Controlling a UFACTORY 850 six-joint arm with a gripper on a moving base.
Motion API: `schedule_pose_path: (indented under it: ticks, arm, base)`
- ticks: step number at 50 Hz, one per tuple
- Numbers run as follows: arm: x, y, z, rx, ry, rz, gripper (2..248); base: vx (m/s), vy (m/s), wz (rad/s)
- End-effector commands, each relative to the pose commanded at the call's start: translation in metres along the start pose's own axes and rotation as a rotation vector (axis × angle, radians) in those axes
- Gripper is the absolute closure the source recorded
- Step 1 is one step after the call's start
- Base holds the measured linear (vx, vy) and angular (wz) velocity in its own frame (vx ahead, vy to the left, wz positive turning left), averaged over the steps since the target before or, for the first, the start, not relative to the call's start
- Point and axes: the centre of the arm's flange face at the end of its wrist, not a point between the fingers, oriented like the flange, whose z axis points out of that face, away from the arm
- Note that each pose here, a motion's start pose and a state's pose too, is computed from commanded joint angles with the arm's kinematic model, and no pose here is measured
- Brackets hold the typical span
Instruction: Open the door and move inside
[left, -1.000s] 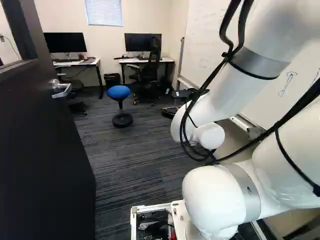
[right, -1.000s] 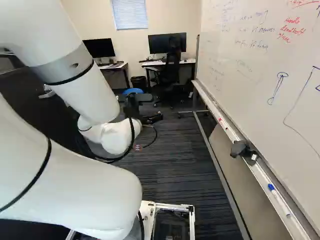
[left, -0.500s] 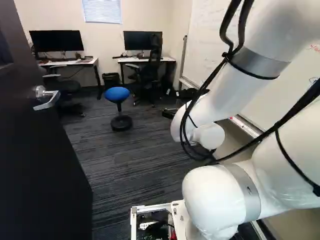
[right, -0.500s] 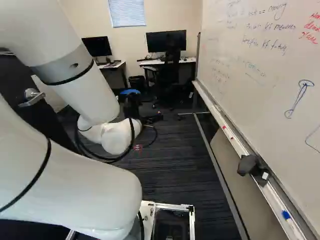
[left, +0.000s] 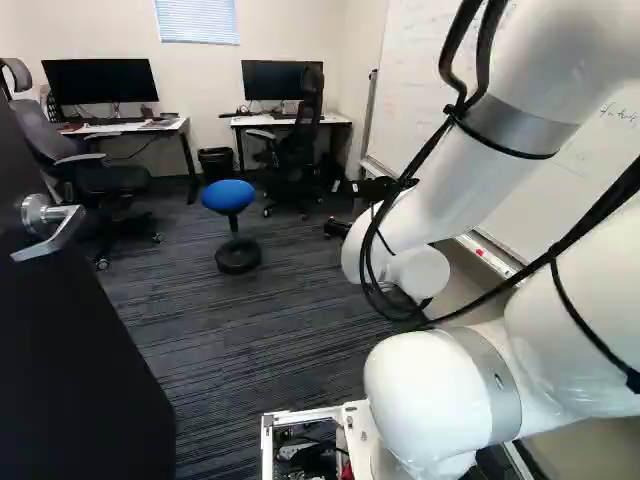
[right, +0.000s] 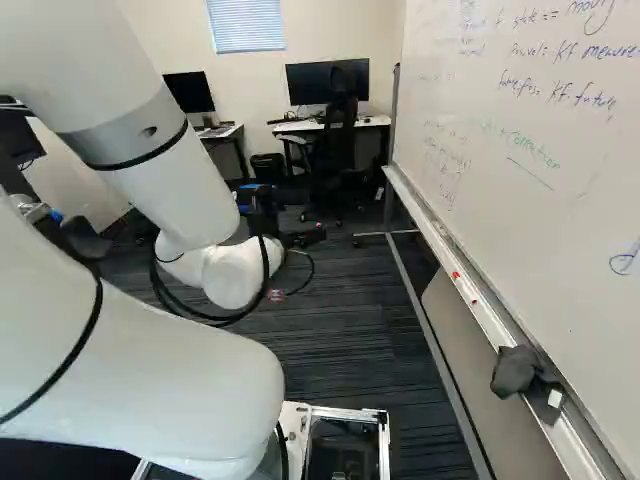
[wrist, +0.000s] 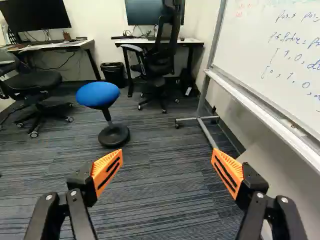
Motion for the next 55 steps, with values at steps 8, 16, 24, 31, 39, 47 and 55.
schedule_pose_path:
  ticks: [8,16,24,31,39,47,55]
  arm:
    - [0.0,0.0,0.0,0.0,0.0,0.0,3]
    - [0.0,0.0,0.0,0.0,0.0,0.0,3]
    - [0.0,0.0,0.0,0.0,0.0,0.0,3]
    - [0.0,0.0,0.0,0.0,0.0,0.0,3]
    - [0.0,0.0,0.0,0.0,0.0,0.0,3]
    - [0.0,0.0,0.0,0.0,0.0,0.0,3]
    - [0.0,0.0,0.0,0.0,0.0,0.0,3]
  base:
    - [0.218,0.001,-0.024]
    - [0.205,0.002,-0.017]
    - [0.205,0.002,-0.018]
    - [0.195,0.0,-0.017]
    - [0.2,0.029,-0.028]
    - [0.206,0.035,-0.025]
    - [0.203,0.035,-0.015]
